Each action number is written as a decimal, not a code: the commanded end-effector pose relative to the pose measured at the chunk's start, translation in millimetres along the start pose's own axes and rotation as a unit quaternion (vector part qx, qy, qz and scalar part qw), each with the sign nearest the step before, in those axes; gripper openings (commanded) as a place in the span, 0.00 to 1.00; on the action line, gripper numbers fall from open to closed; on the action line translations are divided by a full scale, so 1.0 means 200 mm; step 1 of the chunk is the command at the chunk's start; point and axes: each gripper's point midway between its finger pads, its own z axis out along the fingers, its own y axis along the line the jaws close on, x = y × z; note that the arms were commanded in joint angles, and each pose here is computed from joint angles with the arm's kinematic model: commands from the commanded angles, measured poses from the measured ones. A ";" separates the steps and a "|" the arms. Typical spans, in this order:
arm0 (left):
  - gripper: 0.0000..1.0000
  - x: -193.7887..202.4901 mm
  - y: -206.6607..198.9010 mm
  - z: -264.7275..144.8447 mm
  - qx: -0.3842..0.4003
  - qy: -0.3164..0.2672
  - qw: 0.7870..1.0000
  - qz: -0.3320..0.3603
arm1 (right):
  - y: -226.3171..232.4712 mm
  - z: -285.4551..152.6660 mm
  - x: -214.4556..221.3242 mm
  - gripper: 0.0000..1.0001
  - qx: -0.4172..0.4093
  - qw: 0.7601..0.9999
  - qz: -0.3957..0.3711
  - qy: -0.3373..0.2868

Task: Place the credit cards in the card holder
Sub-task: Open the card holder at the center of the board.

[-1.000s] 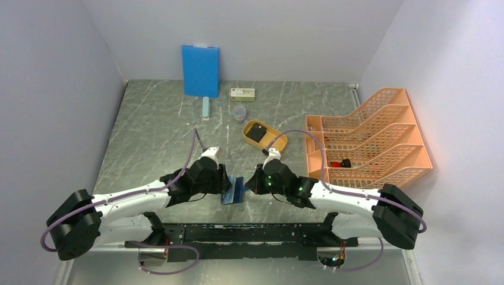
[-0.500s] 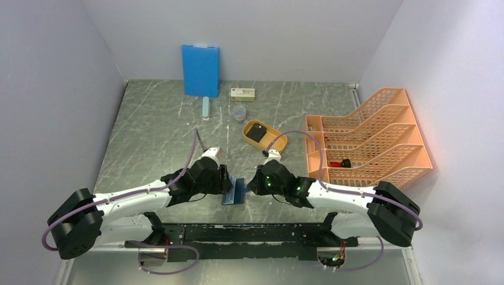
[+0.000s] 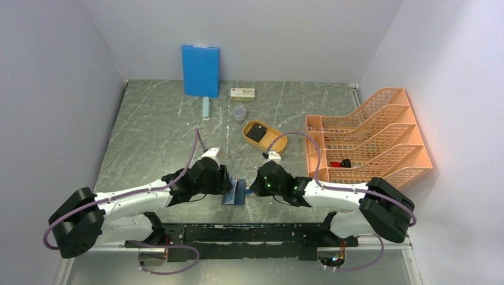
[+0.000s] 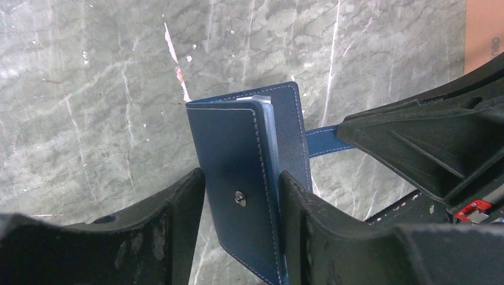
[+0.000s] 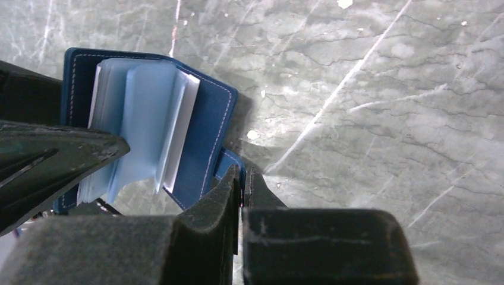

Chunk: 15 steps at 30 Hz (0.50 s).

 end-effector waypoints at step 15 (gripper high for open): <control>0.72 0.01 0.00 -0.01 0.002 -0.001 1.000 0.007 | -0.09 0.02 0.04 0.00 0.031 0.999 0.002 0.009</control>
